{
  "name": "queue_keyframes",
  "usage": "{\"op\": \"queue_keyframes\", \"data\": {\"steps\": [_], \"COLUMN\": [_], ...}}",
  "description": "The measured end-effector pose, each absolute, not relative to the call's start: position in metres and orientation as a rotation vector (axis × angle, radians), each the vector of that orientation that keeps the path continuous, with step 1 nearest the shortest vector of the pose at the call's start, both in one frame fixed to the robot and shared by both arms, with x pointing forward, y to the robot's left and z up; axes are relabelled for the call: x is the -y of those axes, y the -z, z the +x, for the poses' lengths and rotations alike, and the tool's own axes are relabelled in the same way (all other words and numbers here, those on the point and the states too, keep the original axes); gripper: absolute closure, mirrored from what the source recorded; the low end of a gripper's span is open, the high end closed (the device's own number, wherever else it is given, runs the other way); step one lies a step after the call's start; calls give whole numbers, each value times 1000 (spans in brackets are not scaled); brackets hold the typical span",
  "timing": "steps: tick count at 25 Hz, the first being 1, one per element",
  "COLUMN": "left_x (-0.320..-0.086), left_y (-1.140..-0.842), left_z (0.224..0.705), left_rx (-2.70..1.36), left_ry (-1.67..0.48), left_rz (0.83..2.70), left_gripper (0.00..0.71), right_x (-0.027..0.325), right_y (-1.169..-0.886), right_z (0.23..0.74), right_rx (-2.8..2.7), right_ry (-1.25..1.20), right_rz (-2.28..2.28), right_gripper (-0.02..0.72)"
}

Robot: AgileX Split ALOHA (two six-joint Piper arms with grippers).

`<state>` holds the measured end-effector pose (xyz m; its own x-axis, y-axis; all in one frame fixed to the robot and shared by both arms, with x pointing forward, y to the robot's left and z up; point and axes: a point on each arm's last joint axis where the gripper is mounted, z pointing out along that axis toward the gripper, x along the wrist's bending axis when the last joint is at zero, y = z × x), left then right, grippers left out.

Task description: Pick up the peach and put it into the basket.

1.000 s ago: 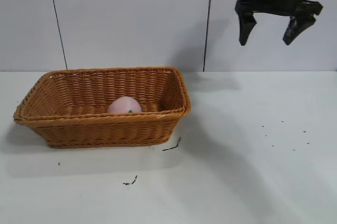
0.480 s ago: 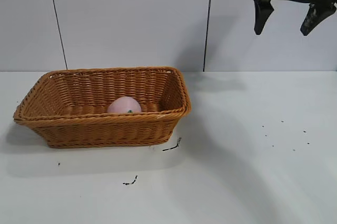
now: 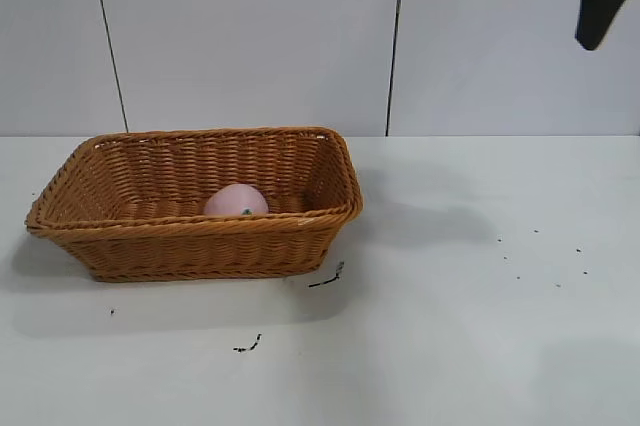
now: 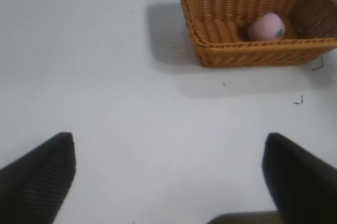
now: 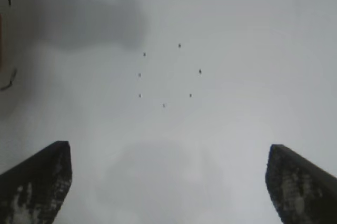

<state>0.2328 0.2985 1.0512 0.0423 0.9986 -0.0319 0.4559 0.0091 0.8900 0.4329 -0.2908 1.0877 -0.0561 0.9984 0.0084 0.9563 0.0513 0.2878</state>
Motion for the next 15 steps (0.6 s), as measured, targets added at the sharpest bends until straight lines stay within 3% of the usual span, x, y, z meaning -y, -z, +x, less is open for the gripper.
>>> {"op": "queue_keyframes", "data": {"steps": [10,15], "left_x": [-298,-298], "left_y": [-1051,-1051], "left_z": [233,233], "left_rx": [-1518,-1518], "left_ry": [-895,-895], "left_rz": [1553,1553], "left_gripper": [17,17], "right_x": [295,296], "right_y": [-1048,-1052], "right_z": [303,264], "right_rx": [-1886,-1712], "right_ry": [-665,-862], "right_rz": [1785,1617], "right_gripper": [8,8]}}
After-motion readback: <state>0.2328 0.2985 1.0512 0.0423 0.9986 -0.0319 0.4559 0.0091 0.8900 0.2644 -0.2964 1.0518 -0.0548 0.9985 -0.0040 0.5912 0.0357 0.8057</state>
